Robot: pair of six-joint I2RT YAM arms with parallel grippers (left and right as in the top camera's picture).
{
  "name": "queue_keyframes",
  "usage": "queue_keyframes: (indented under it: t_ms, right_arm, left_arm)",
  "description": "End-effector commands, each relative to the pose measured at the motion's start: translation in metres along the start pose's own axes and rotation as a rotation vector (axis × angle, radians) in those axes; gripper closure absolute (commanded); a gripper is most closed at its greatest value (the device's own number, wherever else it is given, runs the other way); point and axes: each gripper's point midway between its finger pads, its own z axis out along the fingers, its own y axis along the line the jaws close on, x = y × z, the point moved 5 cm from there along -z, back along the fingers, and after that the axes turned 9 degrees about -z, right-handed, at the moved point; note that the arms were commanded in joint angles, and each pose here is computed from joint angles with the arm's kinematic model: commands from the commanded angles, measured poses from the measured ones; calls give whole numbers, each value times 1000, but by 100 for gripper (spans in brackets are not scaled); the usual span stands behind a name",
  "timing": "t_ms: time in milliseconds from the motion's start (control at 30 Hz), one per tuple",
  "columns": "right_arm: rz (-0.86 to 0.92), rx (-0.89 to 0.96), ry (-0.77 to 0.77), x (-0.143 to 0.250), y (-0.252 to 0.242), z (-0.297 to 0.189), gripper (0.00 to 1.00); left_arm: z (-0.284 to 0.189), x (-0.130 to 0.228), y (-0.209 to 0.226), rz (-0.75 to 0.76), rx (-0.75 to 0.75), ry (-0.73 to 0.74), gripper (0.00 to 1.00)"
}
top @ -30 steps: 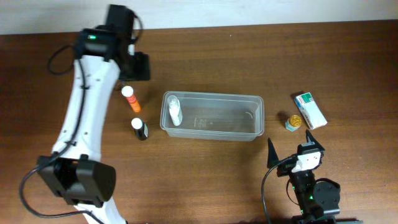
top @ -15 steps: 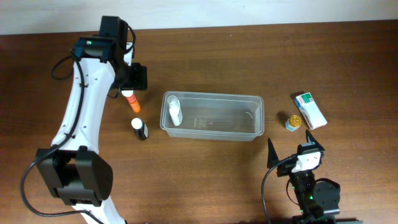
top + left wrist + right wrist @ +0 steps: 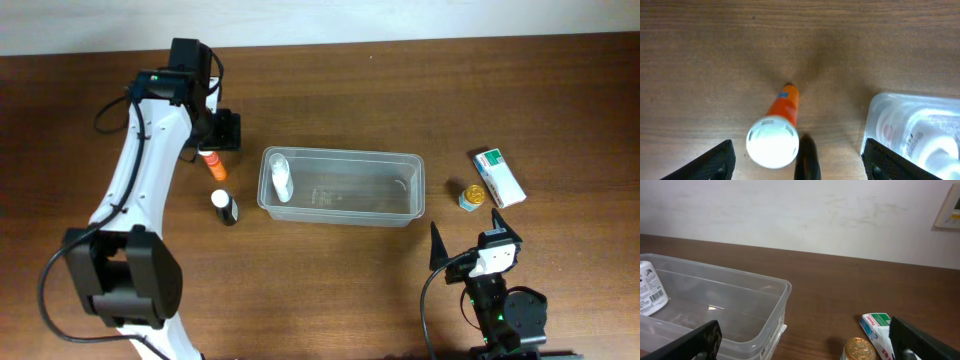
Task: Pack container
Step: 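Lower the left gripper onto the orange Redoxon tube and grasp it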
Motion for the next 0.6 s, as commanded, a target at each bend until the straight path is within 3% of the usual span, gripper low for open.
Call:
queue_keyframes:
  t_ms: [0, 367, 567]
  right_arm:
    - [-3, 13, 5, 2, -2, 0, 2]
    - [-3, 13, 5, 2, -2, 0, 2]
    - [-3, 13, 5, 2, -2, 0, 2]
  left_arm:
    - [26, 4, 0, 11, -9, 63, 18]
    - [52, 3, 4, 2, -21, 102, 20]
    - [52, 3, 17, -28, -30, 113, 34]
